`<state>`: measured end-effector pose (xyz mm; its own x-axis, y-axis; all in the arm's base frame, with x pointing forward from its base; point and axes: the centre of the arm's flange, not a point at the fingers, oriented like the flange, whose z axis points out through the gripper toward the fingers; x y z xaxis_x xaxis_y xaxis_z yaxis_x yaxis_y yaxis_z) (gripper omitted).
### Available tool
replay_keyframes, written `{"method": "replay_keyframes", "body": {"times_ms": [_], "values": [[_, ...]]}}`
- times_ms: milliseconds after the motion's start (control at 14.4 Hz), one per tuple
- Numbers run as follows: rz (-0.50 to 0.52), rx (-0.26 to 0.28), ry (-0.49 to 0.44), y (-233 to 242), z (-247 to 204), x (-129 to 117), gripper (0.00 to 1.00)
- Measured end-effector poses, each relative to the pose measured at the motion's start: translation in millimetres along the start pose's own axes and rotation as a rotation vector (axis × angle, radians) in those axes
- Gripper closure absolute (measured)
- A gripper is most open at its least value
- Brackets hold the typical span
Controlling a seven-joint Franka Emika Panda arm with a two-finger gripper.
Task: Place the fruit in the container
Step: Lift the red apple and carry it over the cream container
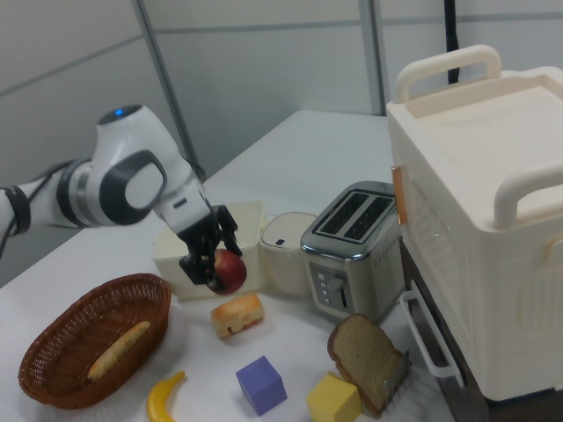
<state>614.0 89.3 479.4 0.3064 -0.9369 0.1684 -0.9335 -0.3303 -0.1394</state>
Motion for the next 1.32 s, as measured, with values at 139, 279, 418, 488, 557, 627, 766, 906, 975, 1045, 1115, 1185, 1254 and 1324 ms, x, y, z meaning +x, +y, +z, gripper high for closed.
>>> {"method": "replay_keyframes", "body": {"times_ms": [139, 279, 418, 488, 557, 627, 766, 906, 975, 1045, 1115, 1185, 1254, 1324], "values": [[-0.110, 0.019, -0.001, -9, -20, -9, 0.17], [-0.185, 0.036, -0.006, -14, -27, -22, 0.17], [-0.244, 0.081, -0.007, -26, -39, -35, 0.17], [-0.293, 0.133, -0.004, -35, -47, -42, 0.17], [-0.325, 0.170, 0.000, -40, -50, -47, 0.17], [-0.372, 0.225, 0.006, -48, -51, -54, 0.17], [-0.439, 0.269, 0.014, -57, -43, -59, 0.17], [-0.537, 0.271, 0.019, -64, -29, -65, 0.17], [-0.593, 0.273, 0.017, -71, -21, -68, 0.17], [-0.633, 0.274, 0.018, -76, -16, -71, 0.17], [-0.681, 0.275, 0.019, -83, -10, -79, 0.17], [-0.715, 0.280, 0.022, -87, -8, -87, 0.17], [-0.743, 0.302, 0.042, -91, -9, -91, 0.17], [-0.770, 0.336, 0.073, -94, -13, -96, 0.17]]}}
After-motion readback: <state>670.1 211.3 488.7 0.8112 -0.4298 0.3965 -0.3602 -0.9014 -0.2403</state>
